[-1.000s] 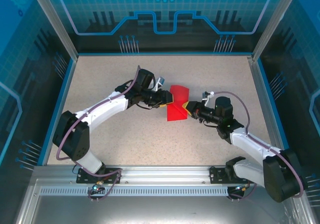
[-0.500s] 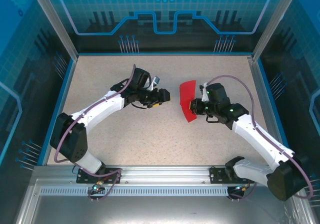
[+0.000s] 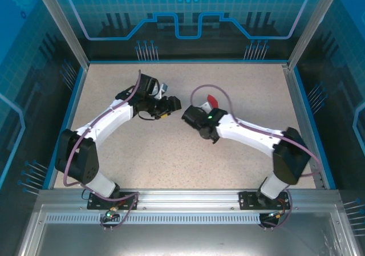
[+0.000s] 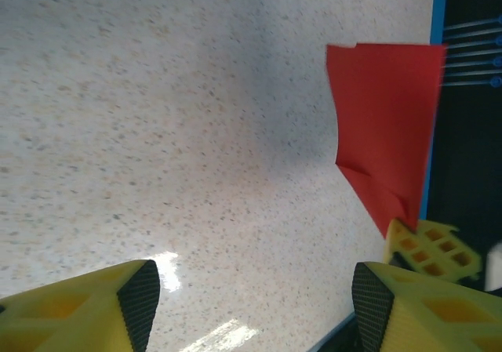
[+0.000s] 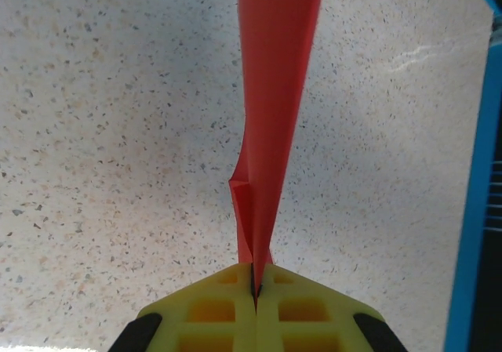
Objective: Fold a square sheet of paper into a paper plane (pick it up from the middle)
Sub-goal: Turn over the paper at the center of the table.
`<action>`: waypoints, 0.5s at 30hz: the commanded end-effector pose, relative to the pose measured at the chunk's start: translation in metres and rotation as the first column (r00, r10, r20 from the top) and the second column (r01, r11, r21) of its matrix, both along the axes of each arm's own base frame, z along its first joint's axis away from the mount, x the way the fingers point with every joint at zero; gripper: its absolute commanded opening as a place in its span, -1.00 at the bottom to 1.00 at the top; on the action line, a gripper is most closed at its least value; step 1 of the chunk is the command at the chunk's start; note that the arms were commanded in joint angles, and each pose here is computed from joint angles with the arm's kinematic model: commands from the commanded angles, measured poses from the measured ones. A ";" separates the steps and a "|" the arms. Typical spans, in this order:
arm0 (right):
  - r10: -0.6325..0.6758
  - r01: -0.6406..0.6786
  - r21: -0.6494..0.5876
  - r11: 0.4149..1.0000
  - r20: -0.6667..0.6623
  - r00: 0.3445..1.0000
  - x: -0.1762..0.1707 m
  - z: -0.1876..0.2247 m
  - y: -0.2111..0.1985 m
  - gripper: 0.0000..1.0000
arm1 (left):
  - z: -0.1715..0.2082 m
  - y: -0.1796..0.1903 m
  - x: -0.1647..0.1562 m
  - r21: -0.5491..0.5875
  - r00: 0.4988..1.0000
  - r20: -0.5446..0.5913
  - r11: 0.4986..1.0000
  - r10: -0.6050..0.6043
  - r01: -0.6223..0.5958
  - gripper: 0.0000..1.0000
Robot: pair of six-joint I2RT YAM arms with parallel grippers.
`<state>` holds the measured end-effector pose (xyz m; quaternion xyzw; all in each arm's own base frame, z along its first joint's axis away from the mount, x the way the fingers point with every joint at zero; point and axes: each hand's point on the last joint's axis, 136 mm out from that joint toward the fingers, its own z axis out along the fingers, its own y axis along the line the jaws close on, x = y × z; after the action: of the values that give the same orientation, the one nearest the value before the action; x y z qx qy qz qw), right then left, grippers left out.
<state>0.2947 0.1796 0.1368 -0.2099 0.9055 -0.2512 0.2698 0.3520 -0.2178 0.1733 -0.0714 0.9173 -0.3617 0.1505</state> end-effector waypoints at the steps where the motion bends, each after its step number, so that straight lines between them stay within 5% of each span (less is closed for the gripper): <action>1: 0.034 -0.034 -0.139 0.990 -0.001 0.999 -0.002 -0.004 0.004 -1.00 | 0.014 0.017 0.000 0.014 0.999 0.039 1.000 0.009 -0.010 0.39; 15: 0.163 -0.193 -0.139 0.971 -0.197 0.967 -0.038 -0.090 0.084 -0.86 | -0.005 0.031 0.002 0.022 1.000 -0.013 1.000 0.018 -0.017 0.39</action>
<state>0.2653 0.2467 0.0524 -0.3313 0.8740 -0.2993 0.1915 0.3592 -0.1916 0.1778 -0.0836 0.9169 -0.3529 0.1665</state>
